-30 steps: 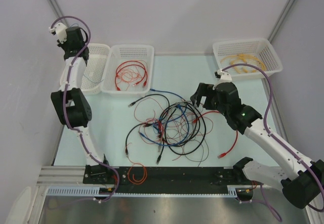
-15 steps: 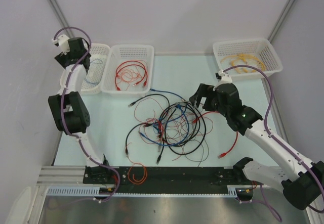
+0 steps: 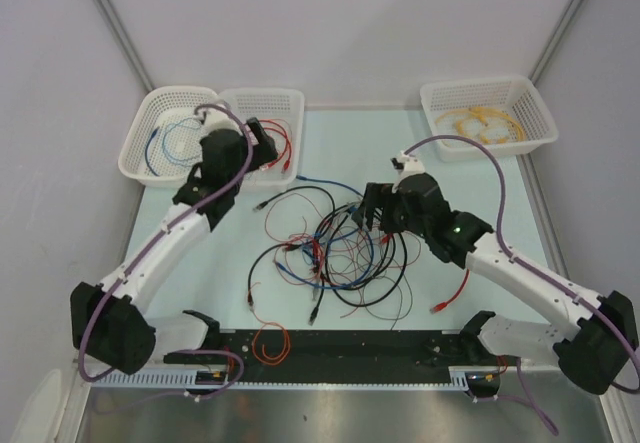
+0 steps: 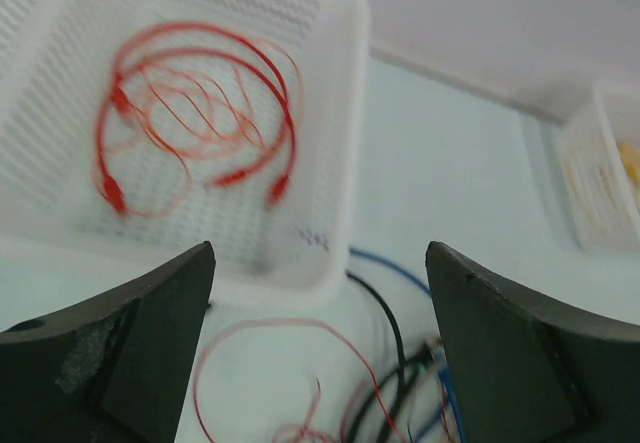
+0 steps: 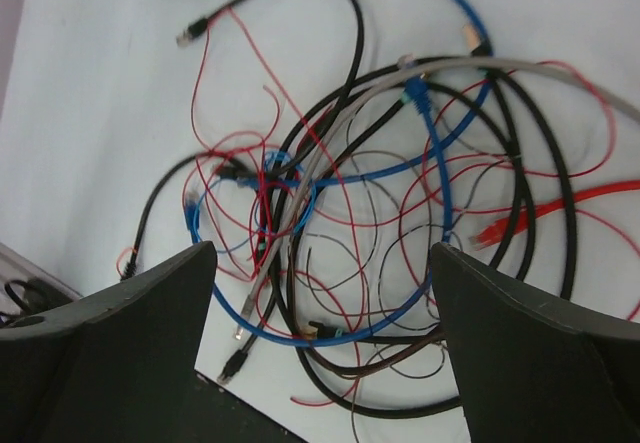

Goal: Untangle the cables

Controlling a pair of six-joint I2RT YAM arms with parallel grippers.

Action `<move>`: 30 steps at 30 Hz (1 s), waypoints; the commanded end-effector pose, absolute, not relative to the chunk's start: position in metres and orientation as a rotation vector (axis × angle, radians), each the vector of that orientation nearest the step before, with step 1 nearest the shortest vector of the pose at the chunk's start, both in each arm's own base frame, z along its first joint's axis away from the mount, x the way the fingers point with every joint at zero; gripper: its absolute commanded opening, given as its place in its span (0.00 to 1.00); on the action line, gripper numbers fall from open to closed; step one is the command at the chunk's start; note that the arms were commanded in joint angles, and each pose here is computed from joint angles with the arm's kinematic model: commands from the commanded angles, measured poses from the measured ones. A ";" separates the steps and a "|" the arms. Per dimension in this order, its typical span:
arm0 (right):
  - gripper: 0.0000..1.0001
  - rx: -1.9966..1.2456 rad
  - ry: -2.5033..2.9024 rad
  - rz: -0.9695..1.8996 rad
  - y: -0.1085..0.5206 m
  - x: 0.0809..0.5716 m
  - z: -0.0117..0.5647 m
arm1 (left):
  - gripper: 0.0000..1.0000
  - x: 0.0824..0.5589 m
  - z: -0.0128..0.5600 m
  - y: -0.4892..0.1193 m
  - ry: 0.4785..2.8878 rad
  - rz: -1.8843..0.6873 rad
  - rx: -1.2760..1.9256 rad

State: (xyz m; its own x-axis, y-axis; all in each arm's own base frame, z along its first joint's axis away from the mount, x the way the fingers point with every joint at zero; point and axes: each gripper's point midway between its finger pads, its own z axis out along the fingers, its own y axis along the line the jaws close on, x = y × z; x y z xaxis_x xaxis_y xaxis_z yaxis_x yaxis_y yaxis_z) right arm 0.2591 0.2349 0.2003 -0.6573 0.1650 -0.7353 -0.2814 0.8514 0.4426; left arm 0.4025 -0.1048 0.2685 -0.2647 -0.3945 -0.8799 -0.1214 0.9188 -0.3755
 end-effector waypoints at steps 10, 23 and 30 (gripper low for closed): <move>0.76 -0.281 2.326 0.580 0.283 0.273 0.109 | 0.89 0.267 0.191 -0.183 2.084 -0.580 -0.162; 0.59 -0.066 2.301 0.416 0.246 0.356 0.067 | 0.89 0.238 0.172 -0.177 2.131 -0.591 -0.136; 0.57 -0.098 2.323 0.418 0.253 0.358 0.054 | 0.89 0.236 0.164 -0.177 2.148 -0.587 -0.136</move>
